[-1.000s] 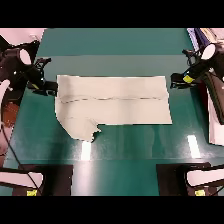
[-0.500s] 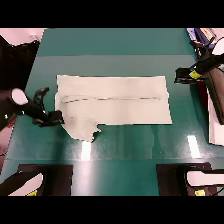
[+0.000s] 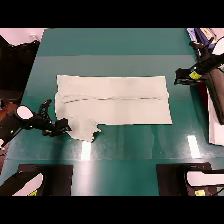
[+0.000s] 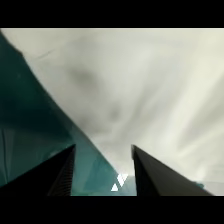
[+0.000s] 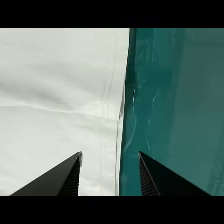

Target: Fold the shirts.

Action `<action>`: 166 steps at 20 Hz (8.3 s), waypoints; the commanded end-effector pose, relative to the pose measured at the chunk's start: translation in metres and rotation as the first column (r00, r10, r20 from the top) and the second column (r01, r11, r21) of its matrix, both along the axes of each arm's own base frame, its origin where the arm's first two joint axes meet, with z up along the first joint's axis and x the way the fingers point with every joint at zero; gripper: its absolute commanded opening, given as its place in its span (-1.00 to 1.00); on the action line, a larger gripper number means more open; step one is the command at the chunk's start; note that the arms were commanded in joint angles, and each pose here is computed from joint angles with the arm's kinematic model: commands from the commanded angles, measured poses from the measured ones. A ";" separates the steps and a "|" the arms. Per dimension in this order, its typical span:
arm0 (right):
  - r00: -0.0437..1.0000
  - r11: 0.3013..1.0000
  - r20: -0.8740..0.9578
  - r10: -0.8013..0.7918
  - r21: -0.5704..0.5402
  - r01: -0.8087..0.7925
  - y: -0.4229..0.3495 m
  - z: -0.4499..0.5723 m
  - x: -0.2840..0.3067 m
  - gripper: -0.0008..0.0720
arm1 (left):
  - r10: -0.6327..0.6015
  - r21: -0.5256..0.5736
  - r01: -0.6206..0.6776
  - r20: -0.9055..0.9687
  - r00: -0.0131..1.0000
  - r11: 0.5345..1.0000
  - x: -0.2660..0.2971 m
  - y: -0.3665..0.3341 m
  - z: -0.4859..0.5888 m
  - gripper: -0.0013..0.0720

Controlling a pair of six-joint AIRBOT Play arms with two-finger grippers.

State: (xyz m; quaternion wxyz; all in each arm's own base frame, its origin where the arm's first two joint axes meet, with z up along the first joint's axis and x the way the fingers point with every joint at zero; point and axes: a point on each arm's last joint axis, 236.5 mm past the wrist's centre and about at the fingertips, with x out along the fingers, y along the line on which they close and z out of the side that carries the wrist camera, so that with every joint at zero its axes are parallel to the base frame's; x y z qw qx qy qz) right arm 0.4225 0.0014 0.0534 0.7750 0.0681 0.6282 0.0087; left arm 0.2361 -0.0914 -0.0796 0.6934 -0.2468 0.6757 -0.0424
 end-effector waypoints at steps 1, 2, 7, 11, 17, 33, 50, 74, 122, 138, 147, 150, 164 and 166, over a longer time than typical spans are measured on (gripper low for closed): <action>1.000 1.000 -0.009 0.001 0.001 -0.001 0.001 0.000 -0.002 0.17 | 0.036 -0.004 -0.035 0.048 0.998 0.999 0.012 0.000 -0.001 0.18; 1.000 1.000 -0.013 0.002 0.001 -0.002 0.001 0.000 -0.003 0.17 | 0.036 -0.004 -0.036 0.046 0.998 0.999 0.012 0.000 -0.001 0.18; 1.000 1.000 -0.030 0.004 0.002 -0.003 0.001 -0.001 -0.007 0.17 | 0.045 0.000 -0.045 0.048 0.998 0.999 0.012 0.001 -0.005 0.18; 0.999 1.000 -0.048 0.006 0.003 -0.006 0.001 -0.002 -0.012 0.17 | 0.051 -0.006 -0.051 0.028 0.998 0.999 0.005 0.000 -0.010 0.18; 0.990 1.000 -0.142 0.019 0.005 -0.019 -0.002 -0.004 -0.034 0.15 | 0.010 -0.048 -0.006 0.082 0.997 0.999 0.017 -0.010 0.005 -0.90; 0.954 0.985 -0.297 -0.026 0.157 0.076 0.024 -0.145 -0.149 0.15 | -0.176 -0.058 0.188 0.166 0.970 0.980 0.030 -0.020 0.059 -0.89; 0.990 0.985 -0.074 -0.117 0.120 0.125 -0.022 -0.039 -0.182 -0.93 | -0.269 -0.124 0.323 0.324 0.907 0.938 -0.025 -0.047 0.162 -0.90; 0.989 0.979 0.147 -0.018 0.201 -0.012 0.042 -0.070 0.018 -0.92 | 0.017 0.138 -0.137 0.640 0.768 0.981 0.177 0.044 0.110 -0.89; 0.782 0.582 0.527 0.333 0.538 -0.610 0.228 0.174 -0.006 -0.94 | -0.415 -0.034 0.456 0.362 0.835 0.889 0.208 -0.256 0.024 -0.90; 0.696 0.422 0.555 0.455 0.554 -0.718 0.397 0.129 -0.044 -0.94 | -0.294 0.320 0.108 0.619 0.728 0.941 0.230 0.014 0.275 -0.90; 0.600 0.386 0.621 0.504 0.459 -0.800 0.495 0.046 -0.056 -0.80 | -0.285 0.356 0.082 0.565 0.774 0.931 0.202 0.051 0.282 -0.89; 0.614 0.270 0.589 0.526 0.568 -0.777 0.541 0.023 -0.097 0.55 | -0.284 0.353 0.083 0.566 0.774 0.932 0.202 0.051 0.282 -0.89; 0.906 0.769 0.060 0.419 0.506 -0.390 0.247 -0.065 0.039 0.76 | -0.292 0.339 0.111 0.551 0.782 0.934 0.196 0.045 0.279 -0.89; 0.933 0.760 0.015 0.358 0.576 -0.301 0.243 -0.082 0.035 0.77 | -0.291 0.334 0.113 0.552 0.781 0.936 0.196 0.044 0.280 -0.89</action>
